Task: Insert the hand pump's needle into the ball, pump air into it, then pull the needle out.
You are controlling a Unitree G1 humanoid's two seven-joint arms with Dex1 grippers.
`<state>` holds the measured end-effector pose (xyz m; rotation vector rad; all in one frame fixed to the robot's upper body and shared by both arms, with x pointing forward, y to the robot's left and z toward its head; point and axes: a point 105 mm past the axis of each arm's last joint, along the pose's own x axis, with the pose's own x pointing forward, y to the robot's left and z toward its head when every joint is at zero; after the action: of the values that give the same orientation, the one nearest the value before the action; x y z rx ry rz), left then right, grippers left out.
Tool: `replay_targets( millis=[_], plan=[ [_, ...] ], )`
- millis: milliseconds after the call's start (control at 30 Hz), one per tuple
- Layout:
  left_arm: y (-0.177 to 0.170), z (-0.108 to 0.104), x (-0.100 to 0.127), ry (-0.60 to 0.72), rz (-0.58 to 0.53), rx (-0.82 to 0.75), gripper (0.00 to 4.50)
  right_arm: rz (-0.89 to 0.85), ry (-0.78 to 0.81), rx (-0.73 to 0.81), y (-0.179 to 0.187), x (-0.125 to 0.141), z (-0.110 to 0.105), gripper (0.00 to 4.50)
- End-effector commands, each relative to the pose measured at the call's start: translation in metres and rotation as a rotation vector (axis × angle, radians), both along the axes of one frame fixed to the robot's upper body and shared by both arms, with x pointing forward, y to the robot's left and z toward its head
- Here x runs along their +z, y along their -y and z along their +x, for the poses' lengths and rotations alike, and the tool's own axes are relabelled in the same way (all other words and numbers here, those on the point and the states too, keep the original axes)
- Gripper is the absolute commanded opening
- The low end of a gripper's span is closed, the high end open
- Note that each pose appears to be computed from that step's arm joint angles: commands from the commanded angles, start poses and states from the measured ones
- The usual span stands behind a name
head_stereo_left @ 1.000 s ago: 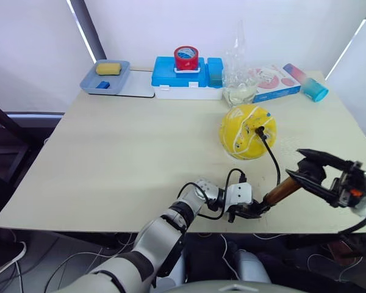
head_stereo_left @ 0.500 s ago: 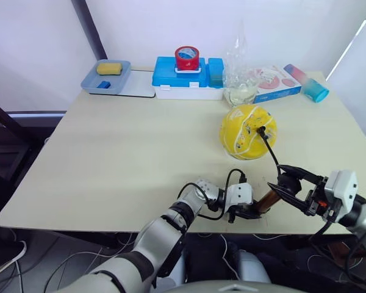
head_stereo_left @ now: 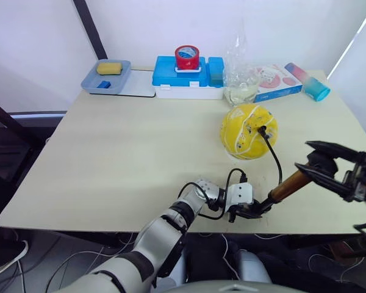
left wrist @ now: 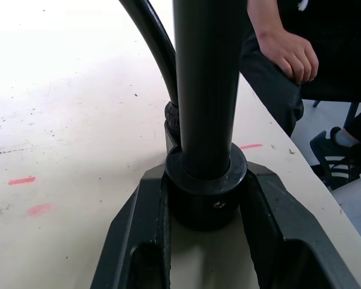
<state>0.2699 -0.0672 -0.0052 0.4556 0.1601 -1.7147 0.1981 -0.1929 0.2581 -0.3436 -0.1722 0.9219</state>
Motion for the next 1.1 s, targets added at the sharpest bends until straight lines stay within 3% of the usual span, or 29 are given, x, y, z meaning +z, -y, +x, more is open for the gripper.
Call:
replay_targets(
  millis=[33,233,500,733,833,967,1100],
  plan=[
    [-0.009,-0.008,-0.020,-0.048,0.076,0.004,1.11,0.001,0.068,-0.006,0.000,0.027,-0.007,2.02],
    [-0.009,-0.009,-0.020,-0.048,0.078,0.002,1.11,-0.027,0.043,0.005,-0.004,0.036,-0.007,2.02],
    [-0.008,-0.012,-0.022,-0.051,0.074,0.000,1.11,-0.070,-0.180,0.006,-0.010,-0.051,0.001,2.02],
    [-0.007,-0.012,-0.022,-0.051,0.069,0.006,1.11,-0.110,-0.242,-0.049,-0.003,-0.114,0.008,2.02],
    [-0.007,-0.011,-0.022,-0.051,0.068,0.008,1.11,-0.107,-0.236,-0.071,-0.003,-0.128,0.012,2.02],
    [-0.007,-0.011,-0.022,-0.050,0.069,0.007,1.11,-0.096,-0.201,-0.079,-0.005,-0.135,0.017,2.02],
    [-0.007,-0.011,-0.021,-0.049,0.070,0.007,1.11,-0.057,-0.119,-0.051,-0.007,-0.108,0.016,2.02]
  ],
)
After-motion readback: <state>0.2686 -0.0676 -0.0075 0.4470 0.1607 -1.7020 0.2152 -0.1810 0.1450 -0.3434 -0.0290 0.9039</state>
